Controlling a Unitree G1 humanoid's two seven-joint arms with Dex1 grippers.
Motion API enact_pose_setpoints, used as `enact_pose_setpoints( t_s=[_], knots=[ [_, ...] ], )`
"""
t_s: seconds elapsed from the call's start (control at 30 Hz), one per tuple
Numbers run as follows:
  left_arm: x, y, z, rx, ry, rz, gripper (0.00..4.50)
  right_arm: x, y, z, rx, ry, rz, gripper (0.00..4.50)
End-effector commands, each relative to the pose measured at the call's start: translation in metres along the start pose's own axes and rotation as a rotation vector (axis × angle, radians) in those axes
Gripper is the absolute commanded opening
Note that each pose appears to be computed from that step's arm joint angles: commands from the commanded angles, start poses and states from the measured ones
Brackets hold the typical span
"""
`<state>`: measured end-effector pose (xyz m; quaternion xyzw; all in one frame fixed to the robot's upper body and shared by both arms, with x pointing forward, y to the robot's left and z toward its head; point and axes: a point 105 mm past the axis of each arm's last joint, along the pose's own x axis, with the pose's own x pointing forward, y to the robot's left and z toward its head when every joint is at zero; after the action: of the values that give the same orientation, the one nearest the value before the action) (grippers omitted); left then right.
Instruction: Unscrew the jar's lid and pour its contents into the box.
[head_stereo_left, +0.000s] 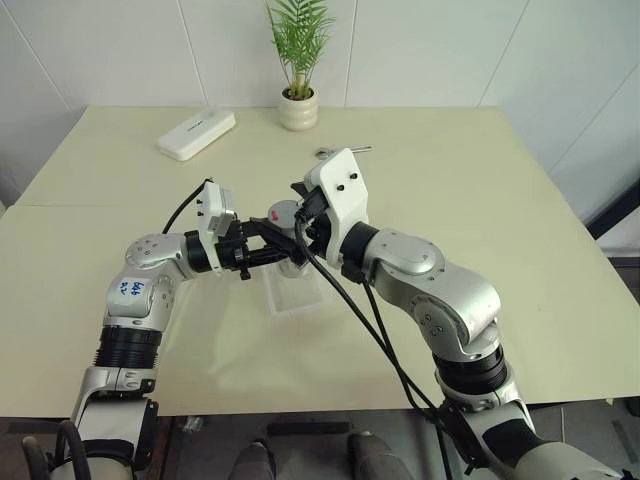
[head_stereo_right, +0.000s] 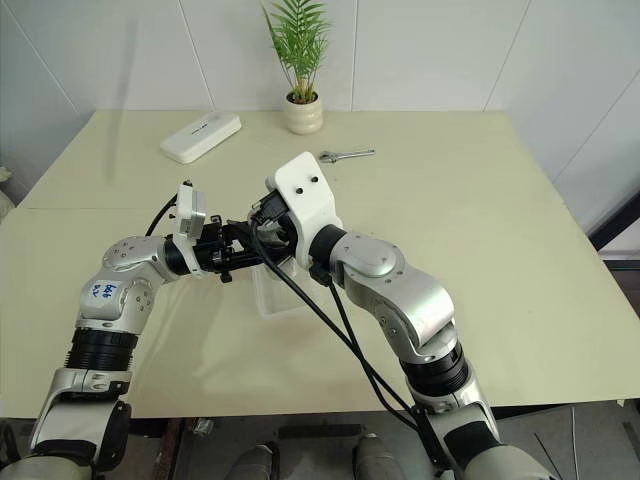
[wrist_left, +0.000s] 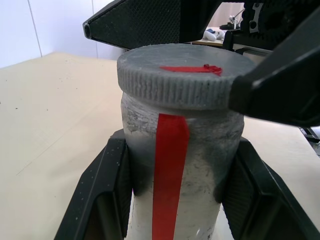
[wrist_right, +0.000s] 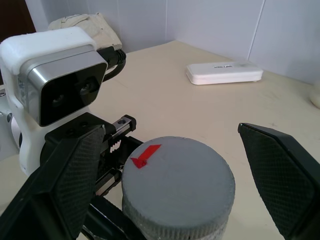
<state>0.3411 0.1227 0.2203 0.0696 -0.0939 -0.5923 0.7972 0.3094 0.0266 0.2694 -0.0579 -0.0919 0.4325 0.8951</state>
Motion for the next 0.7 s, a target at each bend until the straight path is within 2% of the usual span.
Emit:
enact_pose_setpoints(
  t_s=[0.03,0.1,0.13,0.53,0.7],
  knots=[
    [0.002,0.000,0.019,0.061,-0.042,-0.013,1.96,-0.002,0.004,0.010,-0.011,-0.041,0.001,3.25],
    [0.002,0.000,0.019,0.060,-0.043,-0.014,1.96,-0.003,0.005,0.011,-0.011,-0.044,0.003,2.58],
    [0.002,0.000,0.019,0.057,-0.044,-0.013,1.96,-0.005,0.008,0.010,-0.018,-0.042,0.027,2.55],
    [0.002,0.002,0.020,0.045,-0.057,-0.031,1.96,-0.017,0.026,0.010,-0.001,-0.059,0.210,2.55],
    [0.000,0.003,0.018,0.034,-0.047,-0.080,1.96,-0.031,0.044,0.025,-0.044,-0.106,0.436,2.55]
  ],
)
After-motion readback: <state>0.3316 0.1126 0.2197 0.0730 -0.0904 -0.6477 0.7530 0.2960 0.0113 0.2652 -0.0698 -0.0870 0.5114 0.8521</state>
